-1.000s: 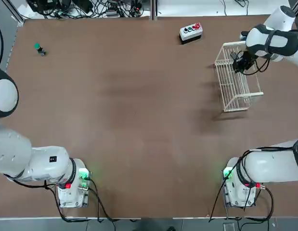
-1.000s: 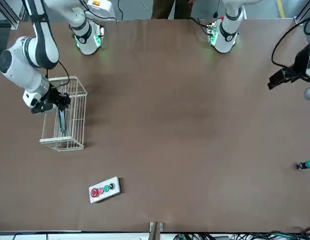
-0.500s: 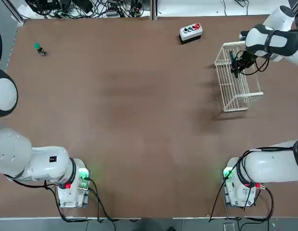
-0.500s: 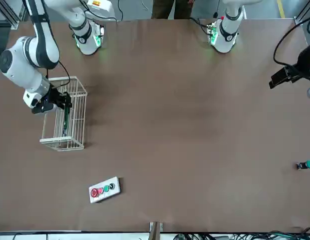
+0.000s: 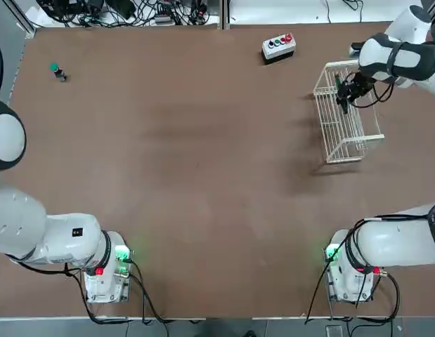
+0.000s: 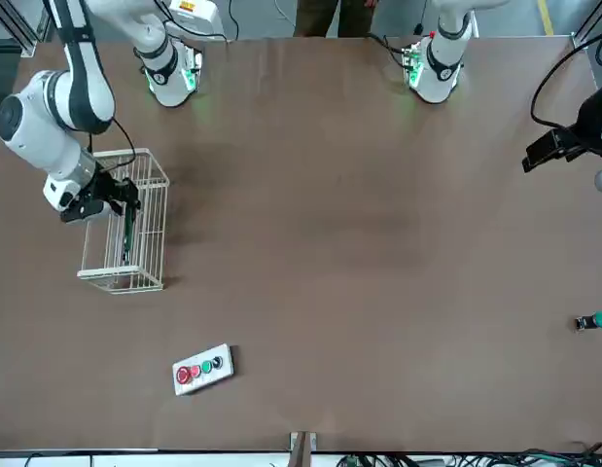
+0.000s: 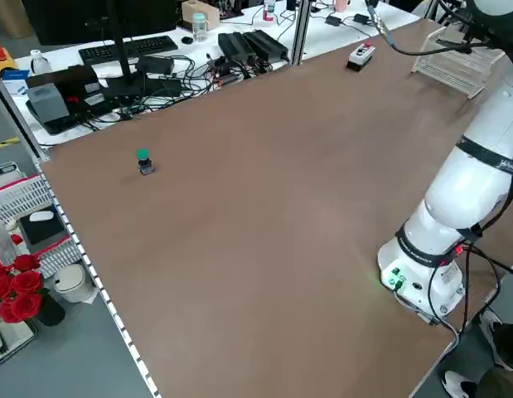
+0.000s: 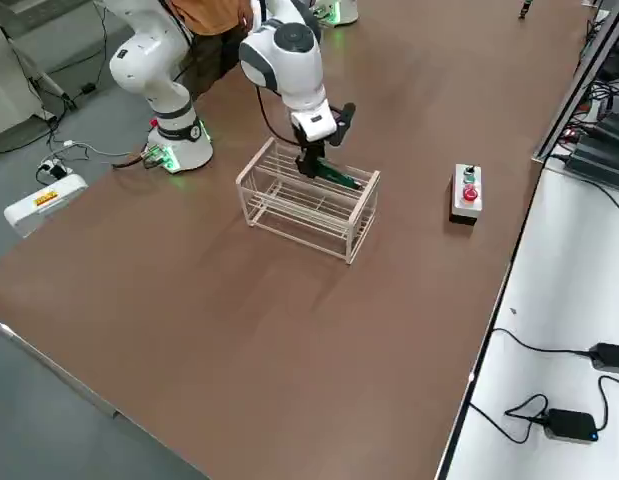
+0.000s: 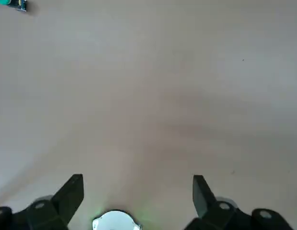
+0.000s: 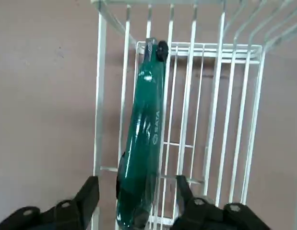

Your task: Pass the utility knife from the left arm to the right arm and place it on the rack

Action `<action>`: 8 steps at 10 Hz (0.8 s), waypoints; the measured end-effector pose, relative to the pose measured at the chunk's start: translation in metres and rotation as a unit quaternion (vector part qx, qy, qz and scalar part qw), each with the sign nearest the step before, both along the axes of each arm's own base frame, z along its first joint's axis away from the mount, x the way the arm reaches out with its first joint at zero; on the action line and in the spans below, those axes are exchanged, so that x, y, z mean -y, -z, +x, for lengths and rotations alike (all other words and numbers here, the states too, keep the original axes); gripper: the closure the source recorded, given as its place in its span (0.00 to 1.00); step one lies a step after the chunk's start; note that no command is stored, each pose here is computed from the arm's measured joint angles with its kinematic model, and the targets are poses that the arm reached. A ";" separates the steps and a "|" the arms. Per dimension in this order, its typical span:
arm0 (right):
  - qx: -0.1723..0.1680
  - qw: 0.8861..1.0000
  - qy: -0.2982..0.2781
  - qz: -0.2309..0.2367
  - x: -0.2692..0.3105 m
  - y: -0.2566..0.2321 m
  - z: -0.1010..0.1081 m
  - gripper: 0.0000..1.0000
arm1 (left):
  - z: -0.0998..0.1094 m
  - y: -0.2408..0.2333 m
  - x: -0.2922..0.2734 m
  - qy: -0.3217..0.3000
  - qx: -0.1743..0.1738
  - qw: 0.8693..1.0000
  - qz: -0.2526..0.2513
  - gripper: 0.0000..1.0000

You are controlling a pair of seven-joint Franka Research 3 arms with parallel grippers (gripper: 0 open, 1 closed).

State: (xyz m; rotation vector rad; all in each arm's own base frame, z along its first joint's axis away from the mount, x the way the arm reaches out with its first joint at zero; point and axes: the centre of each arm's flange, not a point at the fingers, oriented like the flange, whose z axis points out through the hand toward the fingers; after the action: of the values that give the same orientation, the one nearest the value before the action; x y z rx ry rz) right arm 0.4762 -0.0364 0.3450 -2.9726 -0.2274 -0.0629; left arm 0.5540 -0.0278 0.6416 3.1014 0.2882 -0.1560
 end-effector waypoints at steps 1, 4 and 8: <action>0.018 1.000 -0.002 0.002 0.001 -0.016 0.002 0.04 | 0.000 0.000 0.000 0.000 0.000 1.000 0.000 0.00; 0.057 0.998 -0.008 0.020 0.006 -0.100 0.007 0.00 | 0.000 0.000 0.006 0.013 0.003 1.000 0.024 0.00; 0.077 0.997 0.011 -0.023 0.021 -0.221 0.030 0.00 | 0.003 -0.010 0.016 0.043 0.028 0.999 0.015 0.00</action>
State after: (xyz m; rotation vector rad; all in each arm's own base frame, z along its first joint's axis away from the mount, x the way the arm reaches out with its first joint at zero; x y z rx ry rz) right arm 0.5060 -0.0578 0.5658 -3.0186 -0.2164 -0.2942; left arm 0.5571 -0.0442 0.6511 3.1428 0.1582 -0.0675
